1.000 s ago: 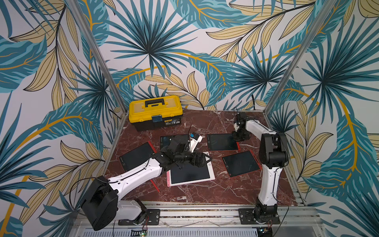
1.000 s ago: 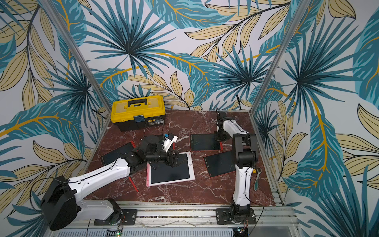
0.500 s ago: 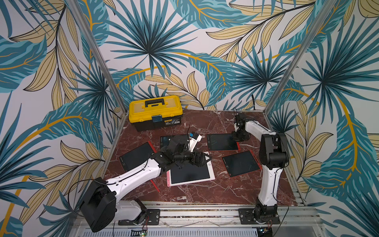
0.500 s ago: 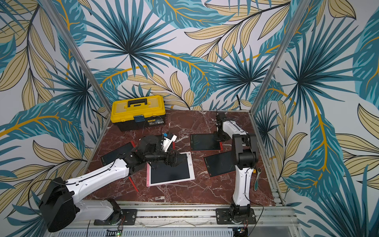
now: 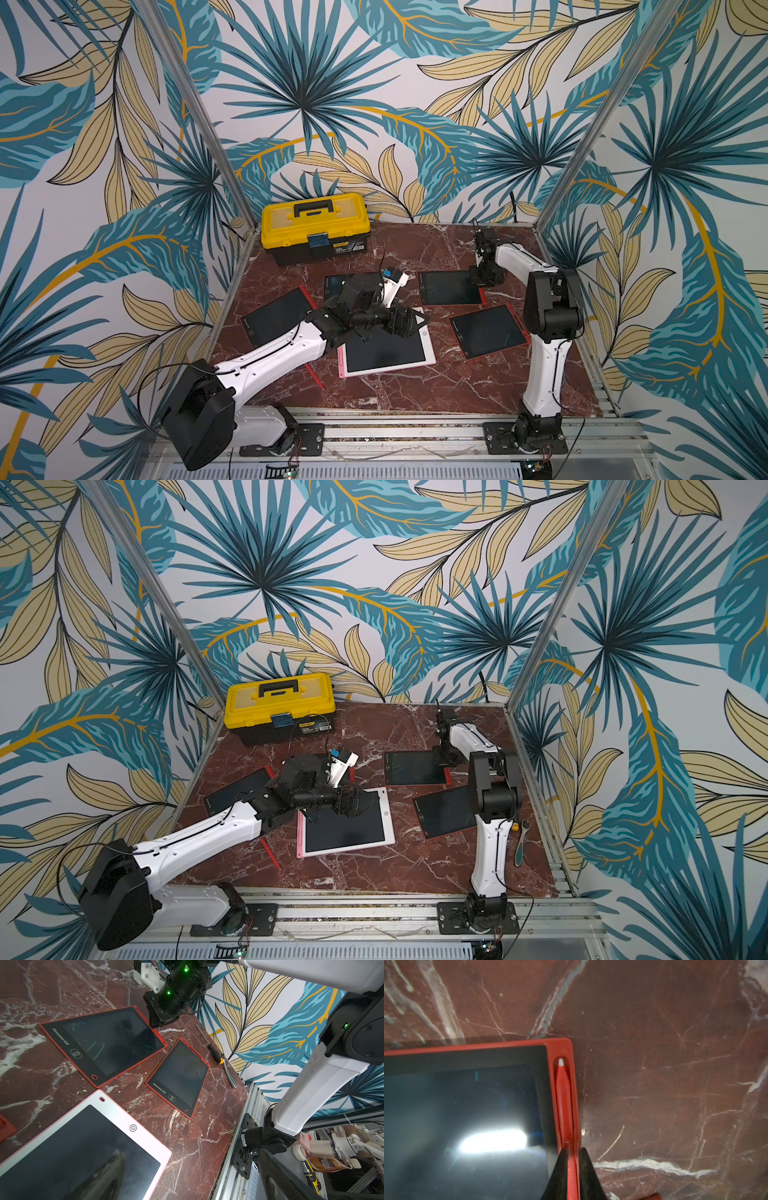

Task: Place the stylus back onto the writing tablet
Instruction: Place the stylus on the writing tablet, then move the writing tablet to the center of the board.

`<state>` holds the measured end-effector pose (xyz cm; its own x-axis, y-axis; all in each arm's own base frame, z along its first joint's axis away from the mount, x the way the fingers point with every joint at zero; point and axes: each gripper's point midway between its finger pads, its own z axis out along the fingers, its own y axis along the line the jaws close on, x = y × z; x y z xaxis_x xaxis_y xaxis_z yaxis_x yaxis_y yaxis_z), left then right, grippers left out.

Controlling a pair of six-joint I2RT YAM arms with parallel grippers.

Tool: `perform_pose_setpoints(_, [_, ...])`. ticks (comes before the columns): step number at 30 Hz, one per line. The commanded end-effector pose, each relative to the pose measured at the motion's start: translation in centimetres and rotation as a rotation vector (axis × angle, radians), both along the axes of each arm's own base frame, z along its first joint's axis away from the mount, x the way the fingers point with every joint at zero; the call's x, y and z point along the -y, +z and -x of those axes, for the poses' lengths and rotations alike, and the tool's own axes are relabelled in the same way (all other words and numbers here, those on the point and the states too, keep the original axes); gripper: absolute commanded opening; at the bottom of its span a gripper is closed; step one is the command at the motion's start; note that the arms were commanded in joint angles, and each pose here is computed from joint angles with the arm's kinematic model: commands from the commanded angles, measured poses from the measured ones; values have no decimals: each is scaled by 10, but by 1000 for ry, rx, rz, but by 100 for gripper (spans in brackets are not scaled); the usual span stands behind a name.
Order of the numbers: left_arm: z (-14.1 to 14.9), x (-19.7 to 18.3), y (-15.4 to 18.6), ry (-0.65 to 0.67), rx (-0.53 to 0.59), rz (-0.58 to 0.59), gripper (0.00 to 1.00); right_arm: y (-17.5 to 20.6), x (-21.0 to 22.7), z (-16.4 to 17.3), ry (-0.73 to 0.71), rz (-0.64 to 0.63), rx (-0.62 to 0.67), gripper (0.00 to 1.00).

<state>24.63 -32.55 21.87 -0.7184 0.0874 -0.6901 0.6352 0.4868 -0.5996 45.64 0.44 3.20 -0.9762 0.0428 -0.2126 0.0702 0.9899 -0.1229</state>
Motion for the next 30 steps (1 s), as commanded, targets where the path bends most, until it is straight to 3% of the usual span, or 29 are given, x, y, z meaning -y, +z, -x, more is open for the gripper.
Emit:
perform_pose_setpoints(1, [1, -2, 9, 8, 24, 13, 100, 21, -6, 12, -41, -46, 14, 19])
perform_pose_setpoints(7, [5, -7, 3, 20, 8, 7, 100, 44, 8, 27, -127, -20, 84, 22])
perform_pose_setpoints(12, [8, -11, 1, 31, 9, 5, 100, 45, 22, 52, -222, -73, 78, 26])
perform_pose_setpoints(23, [11, -10, 3, 11, 10, 12, 100, 22, 58, 94, -473, -243, 56, 39])
perform_pose_setpoints(30, [9, -4, 1, 9, -45, 23, 100, 10, 66, 104, -521, -282, 42, 46])
